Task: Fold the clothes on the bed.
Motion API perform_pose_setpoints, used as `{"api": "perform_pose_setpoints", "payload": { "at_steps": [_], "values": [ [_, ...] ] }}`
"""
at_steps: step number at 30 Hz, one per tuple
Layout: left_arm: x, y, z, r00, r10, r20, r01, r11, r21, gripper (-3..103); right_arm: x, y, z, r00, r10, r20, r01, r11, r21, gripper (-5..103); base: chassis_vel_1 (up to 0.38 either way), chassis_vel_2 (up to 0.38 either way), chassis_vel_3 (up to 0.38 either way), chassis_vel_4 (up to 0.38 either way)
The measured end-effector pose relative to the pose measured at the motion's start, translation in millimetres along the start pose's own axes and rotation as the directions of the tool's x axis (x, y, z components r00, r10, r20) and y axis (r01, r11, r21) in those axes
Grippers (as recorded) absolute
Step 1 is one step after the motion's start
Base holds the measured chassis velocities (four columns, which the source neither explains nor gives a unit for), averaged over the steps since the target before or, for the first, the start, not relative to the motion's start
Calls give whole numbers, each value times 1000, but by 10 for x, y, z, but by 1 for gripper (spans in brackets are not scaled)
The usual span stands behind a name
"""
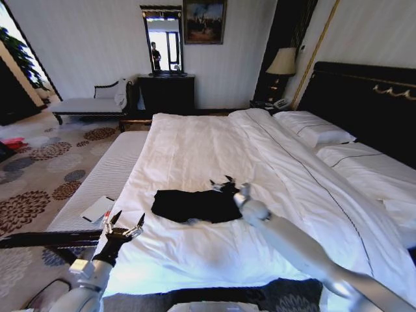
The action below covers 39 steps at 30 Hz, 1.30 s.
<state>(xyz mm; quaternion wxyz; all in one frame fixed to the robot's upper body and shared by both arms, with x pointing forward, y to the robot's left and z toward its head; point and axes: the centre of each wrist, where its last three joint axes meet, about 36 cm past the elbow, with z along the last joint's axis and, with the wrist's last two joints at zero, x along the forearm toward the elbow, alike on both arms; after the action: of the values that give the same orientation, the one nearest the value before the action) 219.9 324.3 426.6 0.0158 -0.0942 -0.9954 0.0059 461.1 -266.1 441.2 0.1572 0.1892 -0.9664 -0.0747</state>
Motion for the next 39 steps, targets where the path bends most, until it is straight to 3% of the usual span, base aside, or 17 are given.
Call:
{"api": "perform_pose_setpoints", "payload": {
  "at_steps": [3,4,8,13,23,31,39],
  "values": [
    [91,-31,50,1000,19,5,-18,1000,-22,100,460,-235,-86,997,-21,-81,10,990,-142,100,0,0,0,0],
    [91,-31,50,1000,19,5,-18,1000,-22,100,460,-235,-86,997,-21,-81,10,990,-142,100,0,0,0,0],
    [215,-107,119,1000,30,9,-30,999,-43,100,845,-581,-80,988,-17,-153,-27,960,-280,100,0,0,0,0],
    [286,-163,152,999,33,11,-33,998,-49,100,998,-816,-34,976,-21,-215,-57,935,-349,100,0,0,0,0],
    [328,-199,127,999,36,11,-35,998,-48,100,819,-855,15,968,-40,-249,-63,917,-394,100,0,0,0,0],
    [326,-198,124,999,35,11,-35,998,-48,100,539,-1080,109,952,-39,-303,-90,912,-399,100,0,0,0,0],
    [324,-197,123,999,35,10,-35,998,-47,100,410,-1131,236,937,-68,-342,-91,898,-430,100,0,0,0,0]
  ]
}}
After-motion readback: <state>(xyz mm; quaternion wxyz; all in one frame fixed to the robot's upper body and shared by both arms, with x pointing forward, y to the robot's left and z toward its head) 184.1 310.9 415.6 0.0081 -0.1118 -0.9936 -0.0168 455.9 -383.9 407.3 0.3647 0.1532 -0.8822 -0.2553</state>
